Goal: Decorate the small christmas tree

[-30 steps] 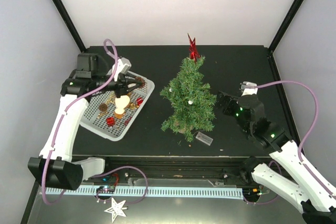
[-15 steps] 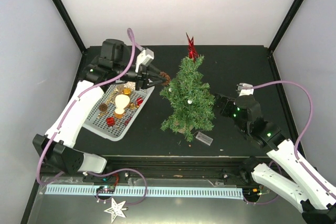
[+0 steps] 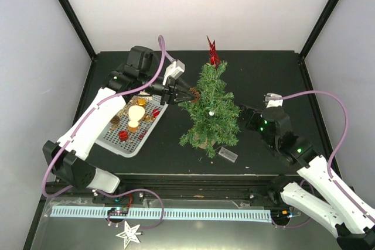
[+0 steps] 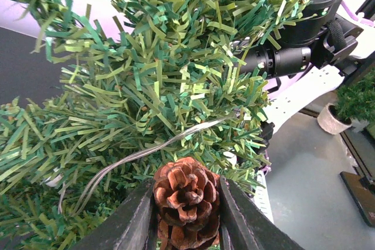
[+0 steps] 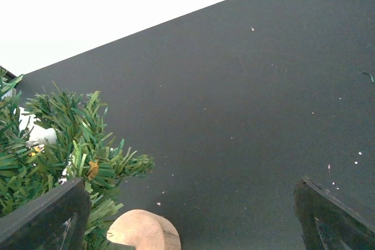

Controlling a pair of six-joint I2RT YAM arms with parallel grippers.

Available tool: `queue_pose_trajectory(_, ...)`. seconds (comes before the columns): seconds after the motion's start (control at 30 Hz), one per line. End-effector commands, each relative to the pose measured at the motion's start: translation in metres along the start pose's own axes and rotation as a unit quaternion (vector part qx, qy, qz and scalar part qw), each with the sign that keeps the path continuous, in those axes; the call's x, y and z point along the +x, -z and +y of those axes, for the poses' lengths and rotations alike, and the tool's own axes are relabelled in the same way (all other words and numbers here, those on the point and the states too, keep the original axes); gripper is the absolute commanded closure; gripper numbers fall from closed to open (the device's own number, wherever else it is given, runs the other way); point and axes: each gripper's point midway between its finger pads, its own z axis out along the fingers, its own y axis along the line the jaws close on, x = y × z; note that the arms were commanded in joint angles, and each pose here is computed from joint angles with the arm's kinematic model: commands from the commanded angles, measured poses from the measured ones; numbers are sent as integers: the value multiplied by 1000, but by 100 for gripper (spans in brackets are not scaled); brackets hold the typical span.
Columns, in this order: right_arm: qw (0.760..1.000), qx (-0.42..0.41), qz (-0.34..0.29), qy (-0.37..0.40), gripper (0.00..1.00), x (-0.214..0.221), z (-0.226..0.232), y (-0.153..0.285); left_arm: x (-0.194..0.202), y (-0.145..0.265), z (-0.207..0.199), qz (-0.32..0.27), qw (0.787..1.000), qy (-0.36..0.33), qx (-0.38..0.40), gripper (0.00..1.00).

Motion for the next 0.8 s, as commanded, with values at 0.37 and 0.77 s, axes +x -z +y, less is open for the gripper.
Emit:
queue_pose_trajectory(0.37, 1000, -5, -7, -6, 5, 0, -2, 2, 6, -25, 11, 21, 1000, -5, 10, 71)
queue_pose_trajectory(0.77, 1000, -11, -6, -7, 5, 1, 0, 0, 21, -34, 19, 43, 999, 0, 5, 65)
